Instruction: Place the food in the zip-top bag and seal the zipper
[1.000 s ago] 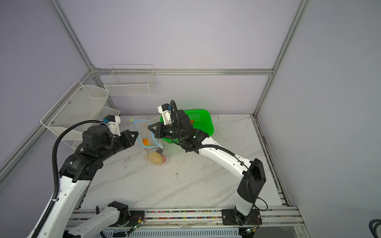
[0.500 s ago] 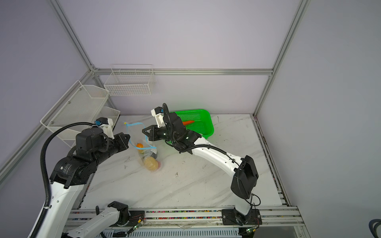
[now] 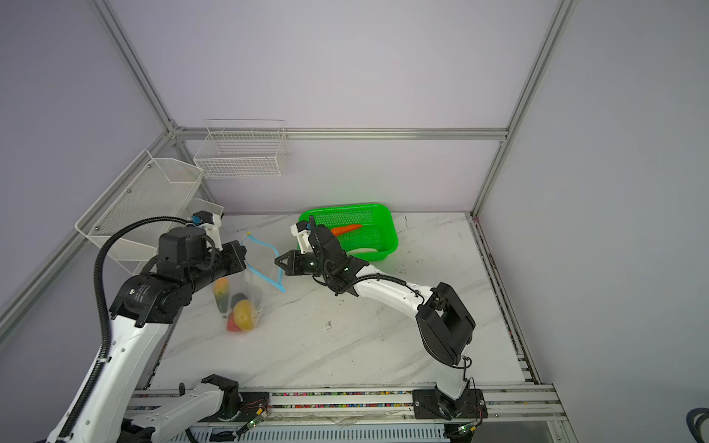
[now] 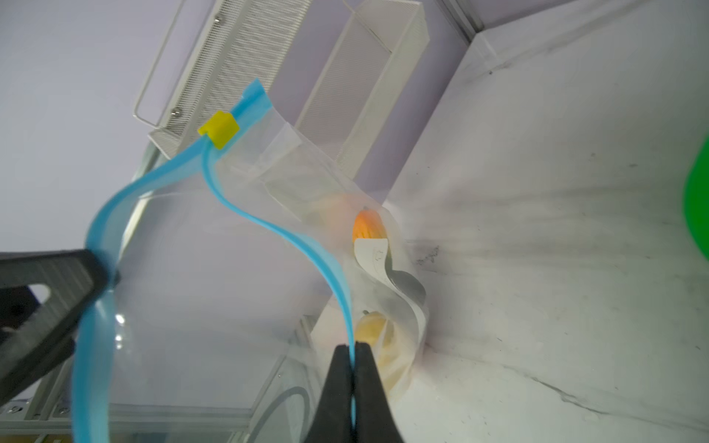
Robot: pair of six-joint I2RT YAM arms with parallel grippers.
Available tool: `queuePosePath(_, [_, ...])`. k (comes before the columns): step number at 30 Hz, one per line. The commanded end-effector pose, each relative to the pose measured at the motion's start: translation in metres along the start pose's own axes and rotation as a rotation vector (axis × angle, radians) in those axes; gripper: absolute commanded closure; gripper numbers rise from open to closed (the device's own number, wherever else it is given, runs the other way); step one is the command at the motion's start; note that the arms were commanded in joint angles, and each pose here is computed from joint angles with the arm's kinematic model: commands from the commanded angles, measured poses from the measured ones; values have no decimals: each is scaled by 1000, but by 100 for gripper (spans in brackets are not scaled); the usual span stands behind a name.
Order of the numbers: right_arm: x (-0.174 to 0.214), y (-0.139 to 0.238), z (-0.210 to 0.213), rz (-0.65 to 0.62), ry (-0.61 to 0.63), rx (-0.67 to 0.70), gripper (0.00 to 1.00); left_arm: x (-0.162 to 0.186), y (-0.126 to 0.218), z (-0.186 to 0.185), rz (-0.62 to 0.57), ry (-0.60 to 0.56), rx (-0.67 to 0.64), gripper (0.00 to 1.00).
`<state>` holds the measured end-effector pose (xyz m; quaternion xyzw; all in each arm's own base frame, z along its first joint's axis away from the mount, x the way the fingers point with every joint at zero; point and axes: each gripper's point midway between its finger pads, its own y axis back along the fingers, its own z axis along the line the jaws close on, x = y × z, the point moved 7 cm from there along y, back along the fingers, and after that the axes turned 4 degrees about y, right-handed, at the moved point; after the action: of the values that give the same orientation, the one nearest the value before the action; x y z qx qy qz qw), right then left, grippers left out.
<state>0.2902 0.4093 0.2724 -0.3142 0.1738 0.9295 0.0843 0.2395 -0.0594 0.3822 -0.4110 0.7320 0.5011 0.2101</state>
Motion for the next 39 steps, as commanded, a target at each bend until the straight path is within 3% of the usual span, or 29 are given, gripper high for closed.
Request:
queuePosePath(1, [-6,14,-13,-61,-42,-19,97,8,-37,-10,72,13,91,100])
queuePosePath(8, [6,23,-44,-56,-86,27,89,30,-85,-23,206,26,156,100])
queuePosePath(14, [-7,42,-47,-76,-85,45,74,43,-101,-28,255,22,167,100])
queuePosePath(22, [-67,82,-99,-142,96,304,52,55,-110,-23,277,25,182,100])
queuePosePath(25, [-94,82,-147,-148,137,436,49,56,-112,-24,282,21,186,100])
queuePosePath(30, [-118,73,-213,-31,200,762,49,53,-108,-24,273,5,188,100])
queuePosePath(39, [-113,58,-264,155,188,874,49,50,-108,-22,264,6,183,100])
